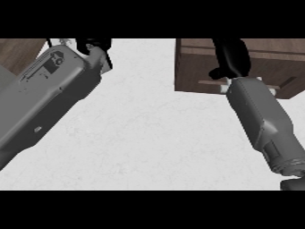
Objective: Pick up the can, place it into the drawer and close the drawer
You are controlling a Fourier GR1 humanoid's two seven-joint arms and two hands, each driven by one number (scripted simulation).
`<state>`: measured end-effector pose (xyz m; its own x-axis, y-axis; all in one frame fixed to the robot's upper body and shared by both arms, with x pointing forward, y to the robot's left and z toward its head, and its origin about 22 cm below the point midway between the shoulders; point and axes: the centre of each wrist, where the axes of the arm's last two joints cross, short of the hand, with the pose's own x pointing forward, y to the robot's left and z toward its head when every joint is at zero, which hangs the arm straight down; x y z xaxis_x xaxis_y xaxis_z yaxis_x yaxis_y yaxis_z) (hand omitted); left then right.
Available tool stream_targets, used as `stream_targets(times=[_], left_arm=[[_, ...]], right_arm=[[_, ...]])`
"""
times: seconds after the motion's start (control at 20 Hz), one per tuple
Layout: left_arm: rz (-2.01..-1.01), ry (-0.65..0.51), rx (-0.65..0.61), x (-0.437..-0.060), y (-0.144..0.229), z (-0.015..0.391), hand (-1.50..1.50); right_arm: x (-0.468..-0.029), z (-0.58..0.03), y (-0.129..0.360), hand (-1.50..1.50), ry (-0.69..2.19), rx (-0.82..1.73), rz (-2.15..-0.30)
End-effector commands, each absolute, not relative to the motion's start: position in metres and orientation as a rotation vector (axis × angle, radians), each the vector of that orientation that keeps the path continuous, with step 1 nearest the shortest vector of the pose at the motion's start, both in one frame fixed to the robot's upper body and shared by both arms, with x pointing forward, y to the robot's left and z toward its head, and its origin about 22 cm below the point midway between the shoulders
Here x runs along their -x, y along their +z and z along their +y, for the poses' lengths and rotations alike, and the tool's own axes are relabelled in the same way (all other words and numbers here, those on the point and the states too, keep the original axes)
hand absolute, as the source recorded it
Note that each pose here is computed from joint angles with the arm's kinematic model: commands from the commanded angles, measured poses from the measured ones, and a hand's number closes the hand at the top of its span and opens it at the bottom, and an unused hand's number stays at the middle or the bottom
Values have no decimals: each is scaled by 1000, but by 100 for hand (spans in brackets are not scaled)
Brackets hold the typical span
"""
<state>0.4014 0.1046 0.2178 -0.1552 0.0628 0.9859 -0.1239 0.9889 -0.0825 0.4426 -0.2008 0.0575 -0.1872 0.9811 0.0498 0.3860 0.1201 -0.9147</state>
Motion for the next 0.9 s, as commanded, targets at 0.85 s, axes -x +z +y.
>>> stream_targets(times=[0.85], left_arm=[[-1727,146,-19,-386,235,118,-150]], right_arm=[[-472,-192,121,-150,963,1131,-1764]])
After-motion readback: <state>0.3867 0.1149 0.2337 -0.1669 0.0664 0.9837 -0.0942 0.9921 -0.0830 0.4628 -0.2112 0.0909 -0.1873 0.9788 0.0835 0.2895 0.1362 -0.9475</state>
